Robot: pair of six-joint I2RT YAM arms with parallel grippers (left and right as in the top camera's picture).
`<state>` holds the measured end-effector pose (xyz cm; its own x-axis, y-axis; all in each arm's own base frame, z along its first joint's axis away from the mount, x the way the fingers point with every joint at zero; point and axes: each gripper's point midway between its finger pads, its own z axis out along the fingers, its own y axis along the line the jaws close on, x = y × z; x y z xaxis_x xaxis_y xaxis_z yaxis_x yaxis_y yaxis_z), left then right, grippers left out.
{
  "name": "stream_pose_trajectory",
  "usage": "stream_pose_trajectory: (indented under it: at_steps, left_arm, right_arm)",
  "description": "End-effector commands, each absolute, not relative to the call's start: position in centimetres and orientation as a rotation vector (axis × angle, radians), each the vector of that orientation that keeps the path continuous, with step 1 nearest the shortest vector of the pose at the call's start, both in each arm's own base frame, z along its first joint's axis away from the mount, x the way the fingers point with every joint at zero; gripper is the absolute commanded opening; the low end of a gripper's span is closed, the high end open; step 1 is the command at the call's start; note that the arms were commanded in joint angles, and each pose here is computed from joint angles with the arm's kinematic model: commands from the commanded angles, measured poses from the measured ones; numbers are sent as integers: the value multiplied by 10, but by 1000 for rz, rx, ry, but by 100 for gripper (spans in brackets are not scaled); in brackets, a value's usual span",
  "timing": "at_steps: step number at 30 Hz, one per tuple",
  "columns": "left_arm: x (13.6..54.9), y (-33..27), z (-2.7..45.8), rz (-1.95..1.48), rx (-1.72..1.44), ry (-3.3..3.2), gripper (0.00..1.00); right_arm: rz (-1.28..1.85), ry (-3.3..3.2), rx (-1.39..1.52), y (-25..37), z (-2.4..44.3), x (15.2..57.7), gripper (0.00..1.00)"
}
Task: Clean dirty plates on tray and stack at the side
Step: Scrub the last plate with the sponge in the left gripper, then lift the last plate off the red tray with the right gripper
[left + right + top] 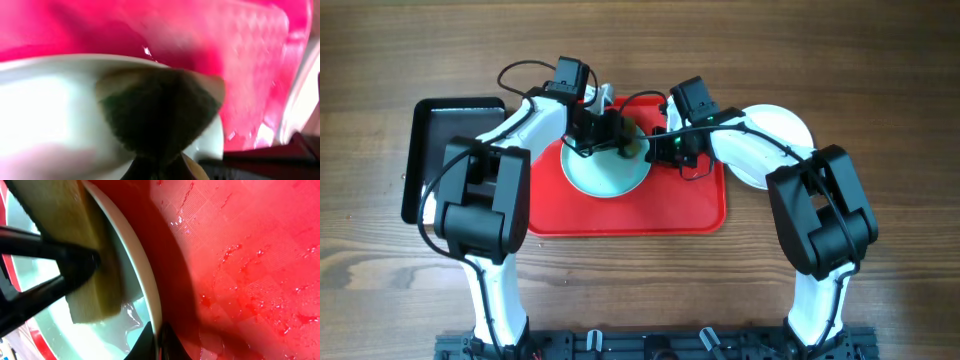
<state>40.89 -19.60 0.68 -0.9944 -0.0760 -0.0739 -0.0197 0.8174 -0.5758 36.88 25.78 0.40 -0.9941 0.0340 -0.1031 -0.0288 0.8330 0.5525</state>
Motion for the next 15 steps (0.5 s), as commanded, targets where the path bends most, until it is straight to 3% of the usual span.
stream_pose_trajectory:
  at_steps: [1, 6, 10, 15]
  left_arm:
    - [436, -145, -2, -478, -337, 2886, 4]
    - [459, -107, 75, -204, -364, 2758, 4]
    - [438, -96, 131, -198, -349, 2755, 4]
    - [378, -84, 116, -89, -382, 2999, 4]
  right_arm:
    - [815, 2959, 20, 251, -15, 360, 4]
    - [815, 2960, 19, 251, -15, 360, 4]
    - [815, 2959, 19, 251, -15, 360, 4]
    - [850, 2908, -56, 256, 5, 365, 4]
